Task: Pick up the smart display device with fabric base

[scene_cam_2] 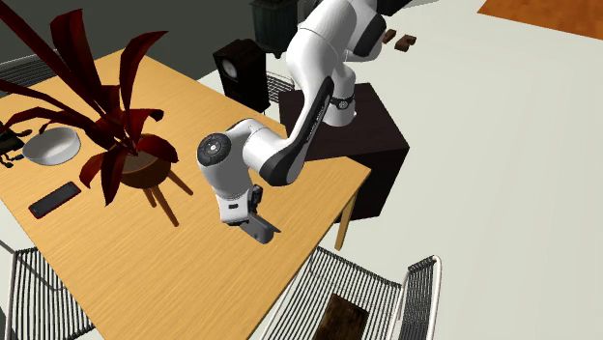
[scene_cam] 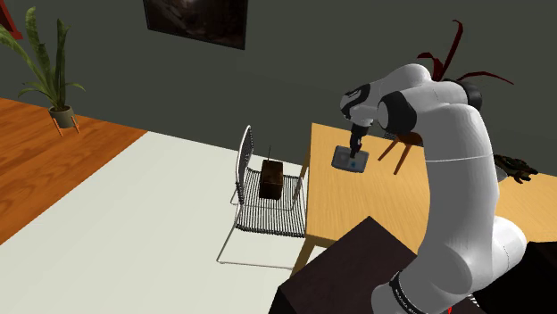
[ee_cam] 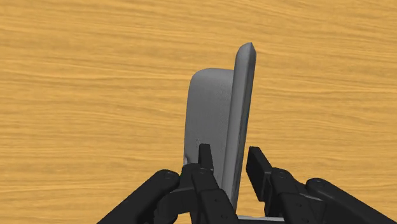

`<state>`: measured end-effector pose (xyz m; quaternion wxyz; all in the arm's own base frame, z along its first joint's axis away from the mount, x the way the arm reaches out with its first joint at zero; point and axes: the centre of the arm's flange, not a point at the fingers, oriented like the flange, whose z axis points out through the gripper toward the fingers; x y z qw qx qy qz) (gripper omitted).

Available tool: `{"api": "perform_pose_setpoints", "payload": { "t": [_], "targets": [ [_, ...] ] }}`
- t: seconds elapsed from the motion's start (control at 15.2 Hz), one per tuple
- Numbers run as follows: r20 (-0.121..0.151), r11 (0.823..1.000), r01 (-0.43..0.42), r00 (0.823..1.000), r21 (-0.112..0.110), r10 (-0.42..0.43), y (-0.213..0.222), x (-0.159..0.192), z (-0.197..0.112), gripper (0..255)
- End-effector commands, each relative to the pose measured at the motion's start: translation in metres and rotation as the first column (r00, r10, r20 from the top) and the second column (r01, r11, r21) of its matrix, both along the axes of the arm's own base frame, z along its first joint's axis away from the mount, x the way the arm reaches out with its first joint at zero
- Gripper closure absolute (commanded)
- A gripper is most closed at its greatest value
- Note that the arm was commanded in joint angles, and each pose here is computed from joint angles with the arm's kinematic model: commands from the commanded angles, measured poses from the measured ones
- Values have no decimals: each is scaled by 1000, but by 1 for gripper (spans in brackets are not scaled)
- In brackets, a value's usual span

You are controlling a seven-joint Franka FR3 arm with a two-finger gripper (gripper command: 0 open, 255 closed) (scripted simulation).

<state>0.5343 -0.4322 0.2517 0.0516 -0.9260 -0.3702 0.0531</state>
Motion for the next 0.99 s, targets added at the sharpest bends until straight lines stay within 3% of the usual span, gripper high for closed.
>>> {"api": "perform_pose_setpoints", "payload": {
  "t": [0.0, 0.46, 0.92],
  "targets": [
    [0, 1000, 0, 1000, 0, 0, 0, 0, 0, 255],
    [0, 1000, 0, 1000, 0, 0, 0, 0, -1, 255],
    [0, 1000, 0, 1000, 0, 0, 0, 0, 36, 255]
  ]
}}
